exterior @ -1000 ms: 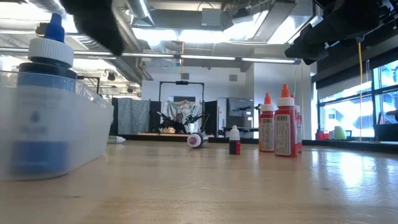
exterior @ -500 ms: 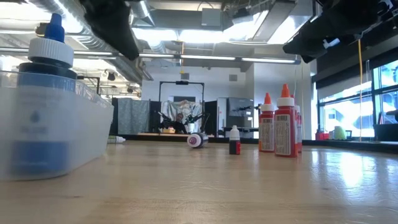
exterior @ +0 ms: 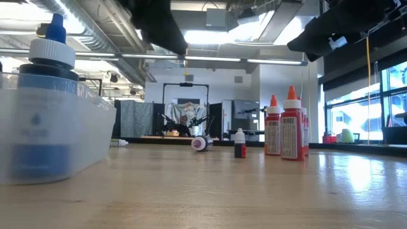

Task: Pick & Place food coloring
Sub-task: Put the small red food coloring bottle into the bin

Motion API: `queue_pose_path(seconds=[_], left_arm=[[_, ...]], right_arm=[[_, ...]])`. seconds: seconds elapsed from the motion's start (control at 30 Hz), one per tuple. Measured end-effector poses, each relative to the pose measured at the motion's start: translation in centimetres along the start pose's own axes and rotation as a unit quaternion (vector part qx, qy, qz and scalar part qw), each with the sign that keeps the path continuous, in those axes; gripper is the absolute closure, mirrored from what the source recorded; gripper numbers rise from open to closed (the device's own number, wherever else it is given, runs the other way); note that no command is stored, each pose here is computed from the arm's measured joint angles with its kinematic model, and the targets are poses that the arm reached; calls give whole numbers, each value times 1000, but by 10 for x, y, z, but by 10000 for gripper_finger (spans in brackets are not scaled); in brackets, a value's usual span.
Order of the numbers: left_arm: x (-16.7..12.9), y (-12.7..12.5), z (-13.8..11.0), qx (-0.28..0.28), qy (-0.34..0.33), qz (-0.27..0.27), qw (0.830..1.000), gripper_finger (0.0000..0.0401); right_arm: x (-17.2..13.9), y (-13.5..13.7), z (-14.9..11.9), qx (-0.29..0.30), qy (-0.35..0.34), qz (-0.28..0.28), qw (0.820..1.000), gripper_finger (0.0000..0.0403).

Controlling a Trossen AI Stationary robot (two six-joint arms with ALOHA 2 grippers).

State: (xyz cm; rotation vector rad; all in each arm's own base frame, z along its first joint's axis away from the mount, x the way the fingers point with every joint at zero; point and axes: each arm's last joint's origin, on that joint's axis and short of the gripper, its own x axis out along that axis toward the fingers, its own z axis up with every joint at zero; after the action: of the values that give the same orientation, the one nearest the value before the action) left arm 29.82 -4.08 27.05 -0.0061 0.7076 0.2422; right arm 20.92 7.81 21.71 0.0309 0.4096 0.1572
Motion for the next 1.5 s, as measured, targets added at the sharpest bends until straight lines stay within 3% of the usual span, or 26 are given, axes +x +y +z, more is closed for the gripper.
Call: queue_pose_path(seconds=[0.13, 0.3, 0.5, 0.67, 0.87, 1.0, 1.2, 1.37, 1.5], left_arm=[[17, -3, 4, 16, -23, -16, 999, 248], [39, -4, 6, 36, -92, -94, 991, 244], [60, 3, -3, 17, -131, -86, 988, 248], [83, 1, -13, 8, -158, -85, 984, 246], [107, -5, -27, 11, -136, -85, 987, 245], [98, -4, -23, 15, -136, -85, 987, 248], [58, 2, -21, 22, -117, -68, 991, 244], [26, 4, -42, 10, -193, -20, 981, 247], [5, 10, -53, 1, -257, -10, 966, 247]], right_arm=[[3, 0, -1, -4, 2, 0, 1000, 192], [8, 1, -5, -3, 12, -3, 1000, 192], [12, -1, -2, 3, -16, -47, 999, 192], [12, -1, -2, 3, -15, -50, 999, 192], [12, -3, 0, 5, -20, -68, 997, 192], [14, -10, 16, 11, -22, -107, 994, 192], [32, -20, 26, 14, 5, -135, 991, 192], [61, -36, 29, 20, 66, -126, 990, 192], [85, -46, 35, 16, 130, -121, 984, 192]])
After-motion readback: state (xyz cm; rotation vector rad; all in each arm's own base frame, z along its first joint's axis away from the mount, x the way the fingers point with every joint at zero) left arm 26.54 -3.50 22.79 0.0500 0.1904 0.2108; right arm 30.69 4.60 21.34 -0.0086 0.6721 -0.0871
